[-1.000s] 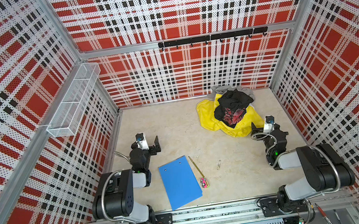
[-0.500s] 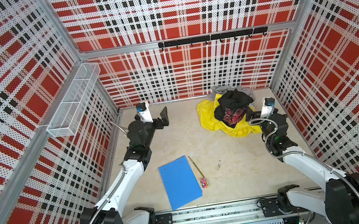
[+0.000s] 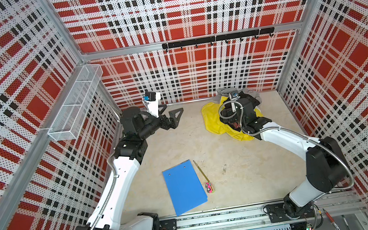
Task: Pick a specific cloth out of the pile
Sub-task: 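Reach the right gripper into the black shirt on the pile while the left arm lifts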
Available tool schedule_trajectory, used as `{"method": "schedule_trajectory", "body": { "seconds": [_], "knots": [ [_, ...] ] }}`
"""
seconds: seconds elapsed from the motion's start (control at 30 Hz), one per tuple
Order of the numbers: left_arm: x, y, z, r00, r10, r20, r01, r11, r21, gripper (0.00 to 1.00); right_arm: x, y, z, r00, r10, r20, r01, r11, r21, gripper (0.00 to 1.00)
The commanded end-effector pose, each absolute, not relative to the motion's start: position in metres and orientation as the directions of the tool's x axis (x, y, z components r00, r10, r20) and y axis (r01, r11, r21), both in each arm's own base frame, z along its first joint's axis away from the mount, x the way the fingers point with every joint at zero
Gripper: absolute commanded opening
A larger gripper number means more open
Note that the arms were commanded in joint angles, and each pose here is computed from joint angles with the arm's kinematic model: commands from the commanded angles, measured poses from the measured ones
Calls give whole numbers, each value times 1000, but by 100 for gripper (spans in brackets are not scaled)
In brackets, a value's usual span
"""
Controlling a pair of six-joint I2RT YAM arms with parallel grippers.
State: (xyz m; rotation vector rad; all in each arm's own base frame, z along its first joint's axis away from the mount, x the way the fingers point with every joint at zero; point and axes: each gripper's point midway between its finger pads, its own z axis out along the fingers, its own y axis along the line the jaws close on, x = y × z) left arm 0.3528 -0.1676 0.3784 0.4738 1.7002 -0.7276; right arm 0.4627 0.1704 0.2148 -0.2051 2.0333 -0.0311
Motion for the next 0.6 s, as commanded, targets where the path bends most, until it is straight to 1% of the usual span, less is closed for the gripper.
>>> {"method": "schedule_trajectory", "body": {
  "seconds": [0.0,0.13,0.2,0.27,0.33,0.43,0.57],
  "knots": [
    [334,-161,378,-232,-97,-968,677,699,-233,99,464,174,193,-521,-213,-826,-133,977,-168,100],
    [332,-137,378,-239,-153,-959,629,728,-273,99,465,175,169,-573,-267,-775,-145,964,-225,100],
    [334,-126,376,-243,-172,-955,599,747,-287,99,463,176,156,-599,-328,-730,-169,943,-285,100],
    [336,-117,375,-252,-193,-948,585,751,-308,99,463,168,144,-627,-374,-683,-151,919,-364,100],
    [338,-111,376,-262,-219,-940,581,742,-334,99,465,160,130,-662,-416,-623,-144,887,-438,100],
    [338,-108,378,-269,-246,-931,608,706,-362,99,469,147,106,-708,-491,-508,-155,809,-567,100],
    [338,-107,378,-261,-248,-933,615,702,-359,99,477,137,82,-727,-549,-413,-167,724,-669,100]
  ]
}}
